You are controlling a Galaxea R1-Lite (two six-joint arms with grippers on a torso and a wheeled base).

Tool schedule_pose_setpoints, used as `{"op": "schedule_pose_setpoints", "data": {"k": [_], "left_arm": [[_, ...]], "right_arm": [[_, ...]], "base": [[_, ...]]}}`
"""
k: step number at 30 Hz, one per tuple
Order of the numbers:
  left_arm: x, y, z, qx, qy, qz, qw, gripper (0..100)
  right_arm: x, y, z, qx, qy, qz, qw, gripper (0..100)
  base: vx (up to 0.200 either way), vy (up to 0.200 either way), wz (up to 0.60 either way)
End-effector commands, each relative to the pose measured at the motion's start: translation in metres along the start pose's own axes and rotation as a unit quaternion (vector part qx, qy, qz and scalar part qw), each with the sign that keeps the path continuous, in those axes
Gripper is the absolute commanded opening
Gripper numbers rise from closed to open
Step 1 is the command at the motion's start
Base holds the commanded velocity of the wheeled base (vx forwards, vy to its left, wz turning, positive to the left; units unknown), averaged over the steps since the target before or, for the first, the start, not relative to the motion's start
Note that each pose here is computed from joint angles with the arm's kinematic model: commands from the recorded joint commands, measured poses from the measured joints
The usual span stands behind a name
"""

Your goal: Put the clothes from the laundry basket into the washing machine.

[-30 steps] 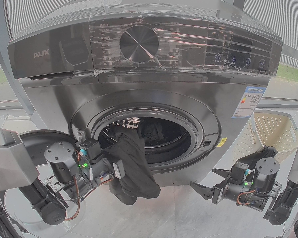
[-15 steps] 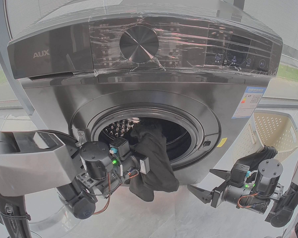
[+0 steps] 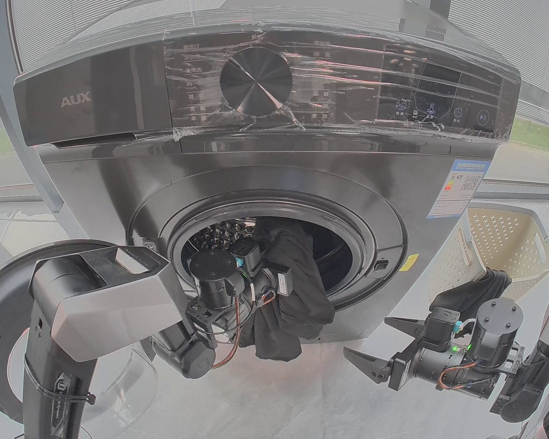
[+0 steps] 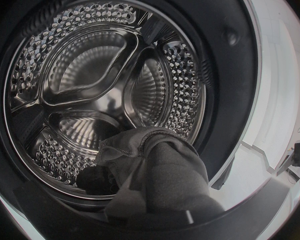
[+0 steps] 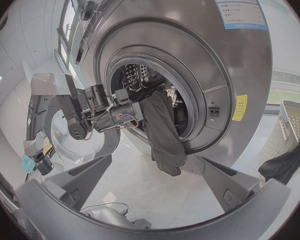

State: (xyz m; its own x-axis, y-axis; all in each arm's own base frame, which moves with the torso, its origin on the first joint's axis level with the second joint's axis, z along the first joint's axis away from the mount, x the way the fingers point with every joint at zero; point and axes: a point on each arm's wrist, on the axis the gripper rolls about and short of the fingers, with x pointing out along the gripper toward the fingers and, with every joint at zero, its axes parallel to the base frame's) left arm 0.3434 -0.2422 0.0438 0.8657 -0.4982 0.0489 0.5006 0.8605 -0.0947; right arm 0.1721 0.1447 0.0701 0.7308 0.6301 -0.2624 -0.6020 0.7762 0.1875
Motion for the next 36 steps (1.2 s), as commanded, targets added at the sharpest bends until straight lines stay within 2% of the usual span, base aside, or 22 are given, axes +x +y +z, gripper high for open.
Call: {"op": "schedule_pose_setpoints", "data": {"k": [1, 2, 3, 4, 5, 15, 18, 22, 27, 29, 33, 36], "left_arm": [[0.022, 0.015, -0.006, 0.004, 0.003, 0.031, 0.9995, 0], [0.027, 0.019, -0.006, 0.007, 0.003, 0.039, 0.9992, 0], [0.036, 0.028, -0.005, 0.012, -0.001, 0.053, 0.9985, 0], [0.036, 0.028, -0.005, 0.012, -0.001, 0.053, 0.9985, 0], [0.046, 0.034, -0.002, 0.015, -0.009, 0.061, 0.998, 0], [0.063, 0.032, -0.002, 0.018, 0.01, 0.061, 0.9979, 0], [0.076, 0.029, -0.017, 0.019, 0.018, 0.058, 0.998, 0], [0.091, 0.03, -0.023, 0.018, 0.012, 0.058, 0.9981, 0], [0.111, 0.039, -0.022, 0.025, -0.013, 0.091, 0.9955, 0], [0.122, 0.05, -0.01, 0.023, -0.04, 0.11, 0.9929, 0], [0.124, 0.059, -0.006, 0.025, -0.043, 0.119, 0.9917, 0], [0.124, 0.061, -0.004, 0.024, -0.044, 0.121, 0.9914, 0]], "right_arm": [[-0.001, 0.004, -0.003, -0.002, 0.007, 0.008, 0.9999, 100], [-0.001, 0.004, -0.003, -0.002, 0.009, 0.008, 0.9999, 100], [0.0, 0.006, -0.004, -0.003, 0.01, 0.011, 0.9999, 100], [0.0, 0.006, -0.004, -0.003, 0.01, 0.011, 0.9999, 100], [0.0, 0.006, -0.004, -0.003, 0.01, 0.011, 0.9999, 100], [0.0, 0.007, -0.005, -0.003, 0.013, 0.014, 0.9998, 100], [0.001, 0.007, -0.007, -0.002, 0.017, 0.014, 0.9998, 100], [0.001, 0.007, -0.007, -0.002, 0.017, 0.013, 0.9998, 100], [0.0, 0.006, -0.008, -0.002, 0.02, 0.013, 0.9997, 100], [0.0, 0.006, -0.009, -0.002, 0.022, 0.012, 0.9997, 100], [0.0, 0.006, -0.009, -0.002, 0.023, 0.012, 0.9997, 100], [-0.001, 0.006, -0.009, -0.002, 0.023, 0.011, 0.9997, 100]], "base": [[0.0, 0.0, 0.0], [0.0, 0.0, 0.0], [0.0, 0.0, 0.0], [0.0, 0.0, 0.0], [0.0, 0.0, 0.0], [0.0, 0.0, 0.0], [0.0, 0.0, 0.0], [0.0, 0.0, 0.0], [0.0, 0.0, 0.0], [0.0, 0.0, 0.0], [0.0, 0.0, 0.0], [0.0, 0.0, 0.0]]}}
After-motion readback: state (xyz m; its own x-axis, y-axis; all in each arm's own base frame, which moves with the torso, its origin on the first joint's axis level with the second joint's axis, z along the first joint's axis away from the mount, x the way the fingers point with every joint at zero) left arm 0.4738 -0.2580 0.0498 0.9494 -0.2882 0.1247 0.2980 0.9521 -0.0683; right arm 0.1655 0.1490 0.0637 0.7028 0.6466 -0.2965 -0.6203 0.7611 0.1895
